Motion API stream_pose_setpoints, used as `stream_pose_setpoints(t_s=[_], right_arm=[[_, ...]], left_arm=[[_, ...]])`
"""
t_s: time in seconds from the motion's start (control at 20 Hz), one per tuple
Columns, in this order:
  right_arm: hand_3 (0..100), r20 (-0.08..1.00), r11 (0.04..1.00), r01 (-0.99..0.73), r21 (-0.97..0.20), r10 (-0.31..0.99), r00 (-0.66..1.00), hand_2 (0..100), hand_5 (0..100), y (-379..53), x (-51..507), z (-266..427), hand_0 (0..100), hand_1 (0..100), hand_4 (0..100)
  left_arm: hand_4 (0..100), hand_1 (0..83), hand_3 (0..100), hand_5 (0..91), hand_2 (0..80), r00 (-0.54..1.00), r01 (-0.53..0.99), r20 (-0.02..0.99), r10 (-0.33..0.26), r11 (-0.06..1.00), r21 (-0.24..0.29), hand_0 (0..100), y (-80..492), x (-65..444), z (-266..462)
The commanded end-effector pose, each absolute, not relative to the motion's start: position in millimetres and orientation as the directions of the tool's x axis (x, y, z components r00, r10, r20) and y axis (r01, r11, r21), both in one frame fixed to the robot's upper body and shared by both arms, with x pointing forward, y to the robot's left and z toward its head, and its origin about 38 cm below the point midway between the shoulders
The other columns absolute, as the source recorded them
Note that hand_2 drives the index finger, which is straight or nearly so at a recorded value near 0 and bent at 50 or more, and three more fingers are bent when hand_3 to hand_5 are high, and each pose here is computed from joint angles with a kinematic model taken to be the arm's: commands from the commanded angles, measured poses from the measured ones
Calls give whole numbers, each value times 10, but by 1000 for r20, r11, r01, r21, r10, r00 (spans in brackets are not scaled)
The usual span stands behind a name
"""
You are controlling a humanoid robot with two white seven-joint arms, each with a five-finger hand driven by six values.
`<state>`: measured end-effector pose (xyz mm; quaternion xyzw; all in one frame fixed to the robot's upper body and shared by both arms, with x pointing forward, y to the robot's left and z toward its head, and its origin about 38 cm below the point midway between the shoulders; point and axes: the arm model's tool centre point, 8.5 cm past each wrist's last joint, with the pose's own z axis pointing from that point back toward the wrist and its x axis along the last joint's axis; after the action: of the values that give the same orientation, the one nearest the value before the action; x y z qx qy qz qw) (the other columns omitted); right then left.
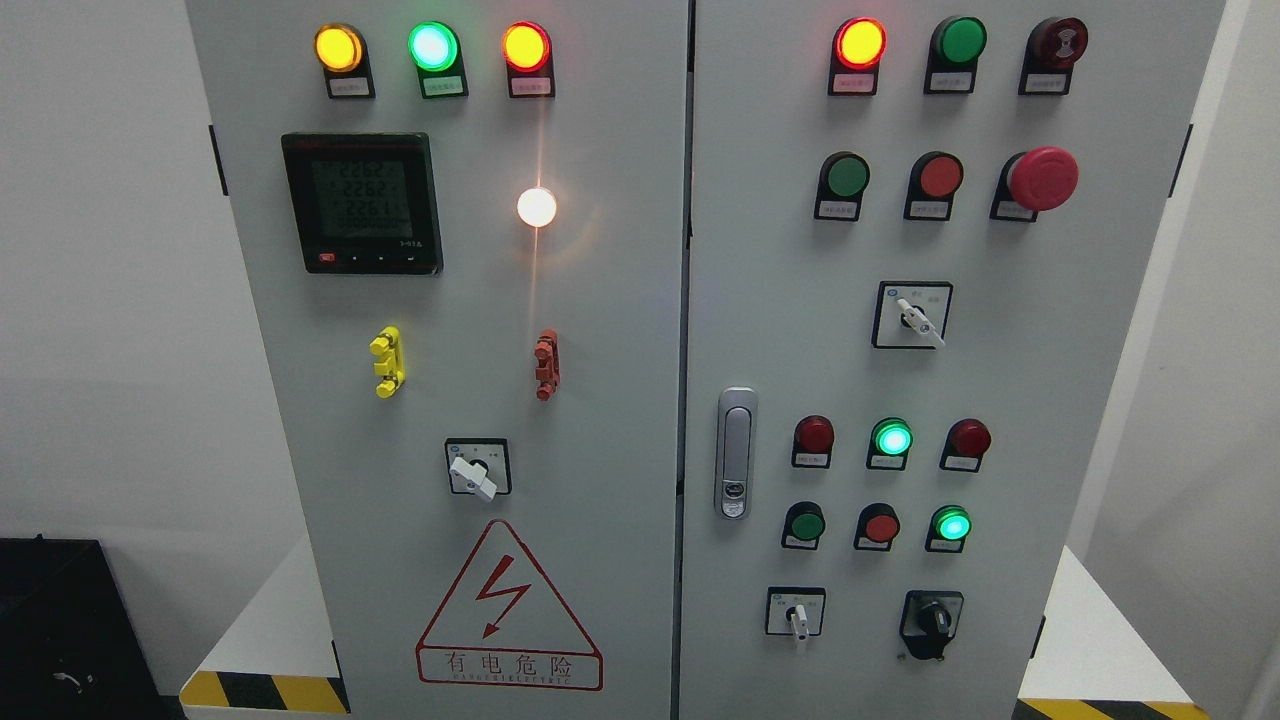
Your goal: Flip black knob to close circuit
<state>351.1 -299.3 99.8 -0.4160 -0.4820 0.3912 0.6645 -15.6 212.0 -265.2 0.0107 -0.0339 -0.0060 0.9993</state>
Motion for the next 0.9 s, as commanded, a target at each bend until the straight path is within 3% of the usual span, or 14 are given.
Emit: stream_pose_setpoints(t_s=[0.0,0.85], right_arm=[[1000,327,329,21,-944,928,179,897,936,-2870,3647,1550,0,0,929],[1000,254,255,24,-967,945,208,894,940,-2876,4025,1890,0,0,933]], left_arm=[[0,556,0,0,0,998,11,68,-13,1000,22,120,2121,-157,-2652],[0,556,0,0,0,998,11,68,-13,1000,22,120,2121,-157,-2652]])
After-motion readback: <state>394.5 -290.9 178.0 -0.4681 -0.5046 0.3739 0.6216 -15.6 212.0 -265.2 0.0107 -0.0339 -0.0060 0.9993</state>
